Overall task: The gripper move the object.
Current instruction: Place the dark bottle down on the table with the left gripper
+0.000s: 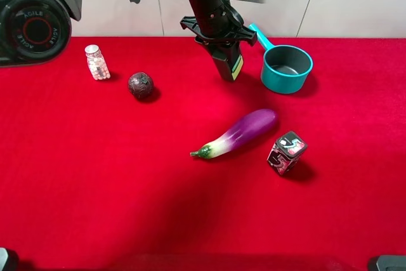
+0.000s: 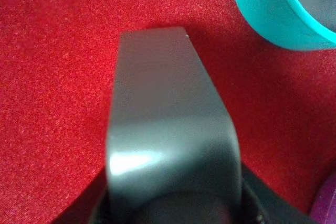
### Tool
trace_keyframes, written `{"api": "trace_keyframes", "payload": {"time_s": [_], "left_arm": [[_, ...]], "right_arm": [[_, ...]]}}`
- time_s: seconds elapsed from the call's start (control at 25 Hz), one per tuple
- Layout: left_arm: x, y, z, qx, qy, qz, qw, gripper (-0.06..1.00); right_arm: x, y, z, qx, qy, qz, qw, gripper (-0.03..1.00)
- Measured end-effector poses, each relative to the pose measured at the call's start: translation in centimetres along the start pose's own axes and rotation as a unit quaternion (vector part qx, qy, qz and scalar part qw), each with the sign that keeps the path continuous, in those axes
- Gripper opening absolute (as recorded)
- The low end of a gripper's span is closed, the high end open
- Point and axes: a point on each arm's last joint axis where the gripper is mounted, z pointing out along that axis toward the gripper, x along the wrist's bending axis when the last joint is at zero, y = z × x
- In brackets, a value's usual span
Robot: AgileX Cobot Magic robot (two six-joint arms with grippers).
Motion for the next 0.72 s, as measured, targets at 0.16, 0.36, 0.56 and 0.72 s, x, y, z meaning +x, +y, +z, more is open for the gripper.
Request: {"api": "trace_keyframes", "payload": {"time_s": [0.16, 0.36, 0.56, 0.72], "left_arm": [[0.00, 0.04, 0.00, -0.002, 0.000, -0.001, 1.000, 0.42], [0.00, 0.04, 0.00, -0.002, 0.000, -0.002, 1.000, 0.42], [0.00, 0.04, 0.04, -0.002, 0.000, -0.002, 1.000, 0.42], [-0.01, 0.12, 0.02, -0.006, -0.001, -0.002, 1.000, 0.47]], "right_arm": [[0.00, 0.00, 0.00, 0.000, 0.000, 0.000, 1.000, 0.69], [0.00, 0.00, 0.00, 0.000, 0.000, 0.000, 1.000, 0.69], [0.00, 0.00, 0.00, 0.000, 0.000, 0.000, 1.000, 0.69], [0.00, 0.00, 0.00, 0.000, 0.000, 0.000, 1.000, 0.69]]}}
